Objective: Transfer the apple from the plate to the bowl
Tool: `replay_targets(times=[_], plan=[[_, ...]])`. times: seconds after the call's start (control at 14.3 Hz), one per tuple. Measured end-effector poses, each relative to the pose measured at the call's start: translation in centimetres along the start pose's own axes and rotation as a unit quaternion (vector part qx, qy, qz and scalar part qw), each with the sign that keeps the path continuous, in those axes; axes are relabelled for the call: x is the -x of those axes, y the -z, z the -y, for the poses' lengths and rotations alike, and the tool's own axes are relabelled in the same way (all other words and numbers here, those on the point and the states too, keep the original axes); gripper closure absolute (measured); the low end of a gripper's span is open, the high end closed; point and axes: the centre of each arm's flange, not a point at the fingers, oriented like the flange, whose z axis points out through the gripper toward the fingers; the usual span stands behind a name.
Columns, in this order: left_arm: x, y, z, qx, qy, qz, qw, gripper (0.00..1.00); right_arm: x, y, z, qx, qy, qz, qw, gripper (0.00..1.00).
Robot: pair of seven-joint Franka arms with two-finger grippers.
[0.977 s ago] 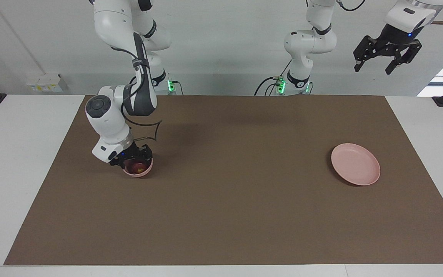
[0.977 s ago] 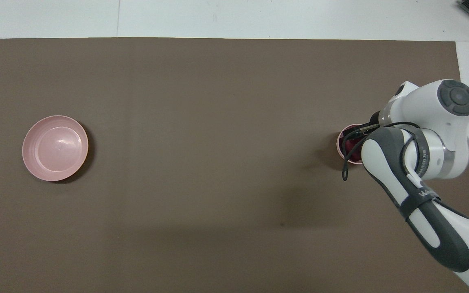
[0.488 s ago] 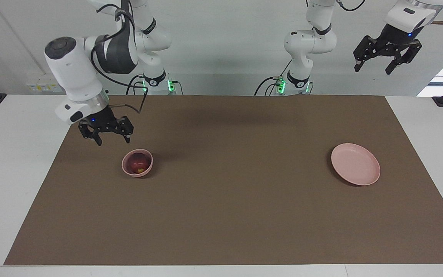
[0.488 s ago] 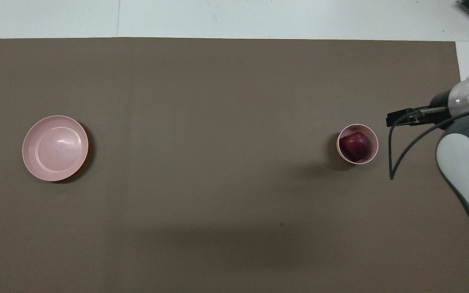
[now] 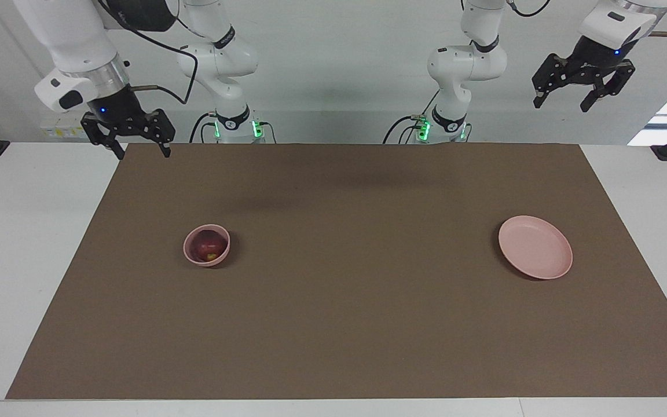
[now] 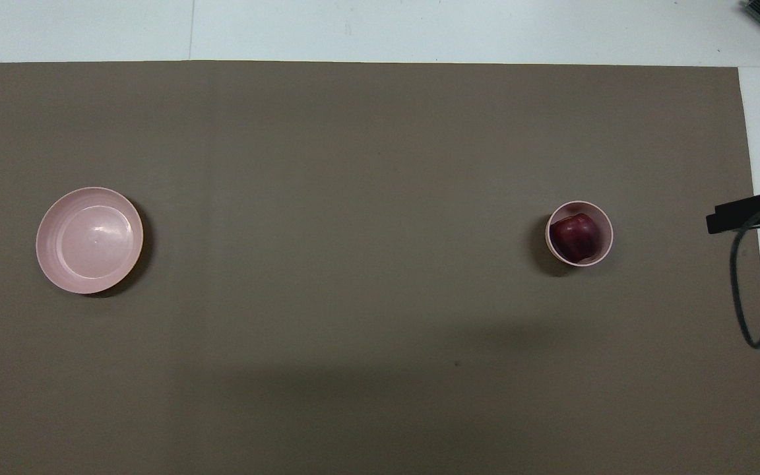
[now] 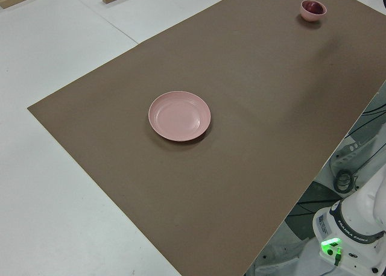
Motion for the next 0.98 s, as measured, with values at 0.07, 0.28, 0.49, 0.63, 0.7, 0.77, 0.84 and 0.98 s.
replay_targets(times=[0.07, 0.28, 0.49, 0.63, 0.7, 0.77, 0.84, 0.98], plan=[[0.0, 0.0, 0.0, 0.000, 0.000, 0.000, 1.000, 0.00, 0.7, 1.3, -0.1, 0.001, 0.000, -0.003, 1.000, 0.00], [0.0, 0.0, 0.0, 0.000, 0.000, 0.000, 1.000, 0.00, 3.1, 4.1, -0.2, 0.001, -0.001, -0.010, 1.000, 0.00], [0.0, 0.0, 0.0, 0.000, 0.000, 0.000, 1.000, 0.00, 4.4, 4.7, -0.2, -0.002, -0.001, -0.004, 1.000, 0.00], [0.0, 0.0, 0.0, 0.000, 0.000, 0.000, 1.000, 0.00, 4.7, 4.3, -0.3, -0.003, -0.001, 0.003, 1.000, 0.00], [0.0, 0.0, 0.0, 0.000, 0.000, 0.000, 1.000, 0.00, 4.7, 4.1, -0.6, -0.002, -0.004, 0.006, 1.000, 0.00], [0.0, 0.0, 0.0, 0.000, 0.000, 0.000, 1.000, 0.00, 4.8, 3.8, -1.2, -0.002, -0.011, 0.008, 1.000, 0.00], [0.0, 0.0, 0.0, 0.000, 0.000, 0.000, 1.000, 0.00, 4.9, 3.6, -1.9, -0.002, -0.018, 0.011, 1.000, 0.00], [0.0, 0.0, 0.0, 0.000, 0.000, 0.000, 1.000, 0.00, 5.0, 3.4, -2.9, -0.002, -0.027, 0.013, 1.000, 0.00]])
